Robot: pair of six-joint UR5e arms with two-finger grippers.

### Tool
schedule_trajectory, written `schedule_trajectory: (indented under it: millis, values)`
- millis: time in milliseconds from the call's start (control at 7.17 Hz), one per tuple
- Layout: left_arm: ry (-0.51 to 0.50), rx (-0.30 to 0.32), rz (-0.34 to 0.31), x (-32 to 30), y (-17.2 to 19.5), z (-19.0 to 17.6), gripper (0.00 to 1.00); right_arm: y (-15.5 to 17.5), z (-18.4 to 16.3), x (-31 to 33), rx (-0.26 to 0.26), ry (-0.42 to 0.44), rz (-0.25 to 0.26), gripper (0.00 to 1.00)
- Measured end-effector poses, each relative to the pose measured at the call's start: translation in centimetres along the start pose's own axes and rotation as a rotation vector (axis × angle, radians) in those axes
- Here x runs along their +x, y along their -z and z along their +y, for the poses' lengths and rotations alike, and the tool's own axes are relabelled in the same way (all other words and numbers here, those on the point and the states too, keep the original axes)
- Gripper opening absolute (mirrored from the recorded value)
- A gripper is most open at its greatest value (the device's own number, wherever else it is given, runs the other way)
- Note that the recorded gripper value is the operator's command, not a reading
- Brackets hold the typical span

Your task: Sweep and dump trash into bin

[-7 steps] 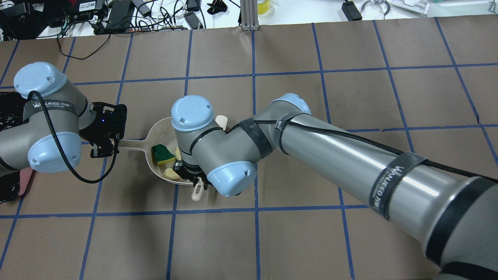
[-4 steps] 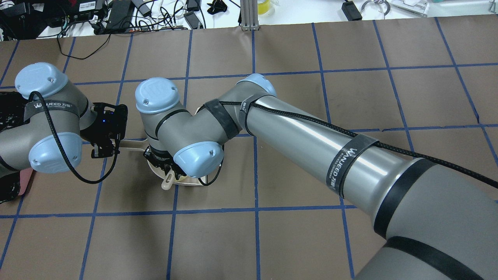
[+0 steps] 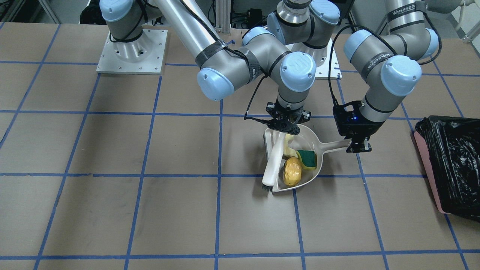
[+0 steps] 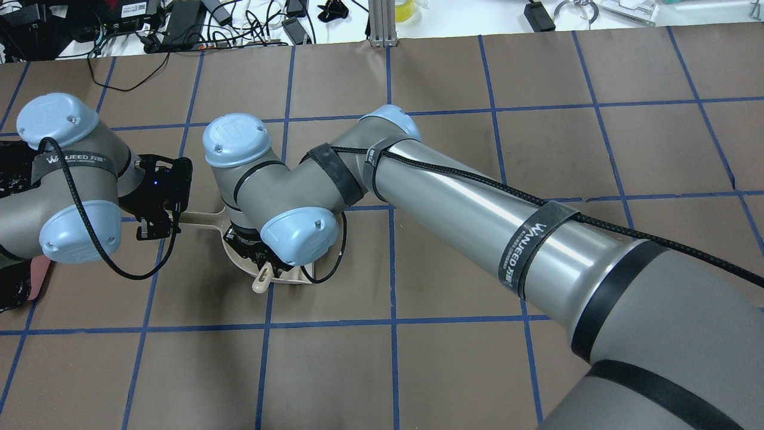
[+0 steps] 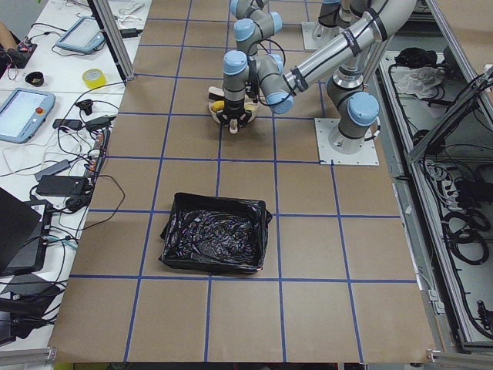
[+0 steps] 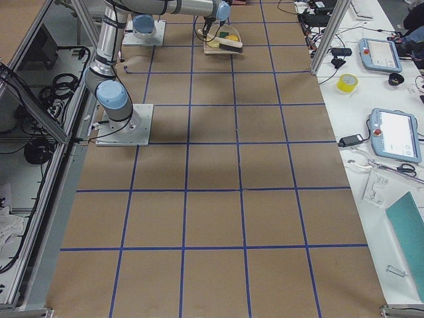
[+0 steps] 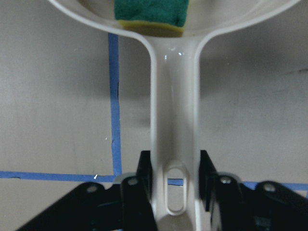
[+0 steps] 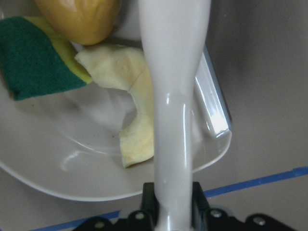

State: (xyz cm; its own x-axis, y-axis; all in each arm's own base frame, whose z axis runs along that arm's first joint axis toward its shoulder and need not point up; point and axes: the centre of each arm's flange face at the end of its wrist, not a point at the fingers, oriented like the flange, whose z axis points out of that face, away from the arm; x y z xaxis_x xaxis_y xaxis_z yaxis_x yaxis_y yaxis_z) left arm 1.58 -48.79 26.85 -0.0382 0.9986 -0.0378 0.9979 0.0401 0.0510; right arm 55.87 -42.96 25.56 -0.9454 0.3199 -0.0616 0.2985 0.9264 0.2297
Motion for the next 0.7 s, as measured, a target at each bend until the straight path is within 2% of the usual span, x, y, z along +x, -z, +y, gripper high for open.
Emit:
schedule_trajectory:
  millis: [279, 418, 697]
  values:
    - [0.002, 0.005, -0.006, -0.3, 0.3, 0.5, 0.05, 3.0, 0.1, 1.4, -0.004, 0.015, 0.025, 0.0]
    - [0.014, 0.023, -0.005, -0.8, 1.0, 1.6, 0.05, 5.3, -0.8, 3.0, 0.004, 0.033, 0.043, 0.0]
    - [0.034, 0.082, 0.016, -2.8, 4.5, 6.9, 0.05, 10.4, -4.5, 8.0, 0.008, 0.099, 0.088, 0.0]
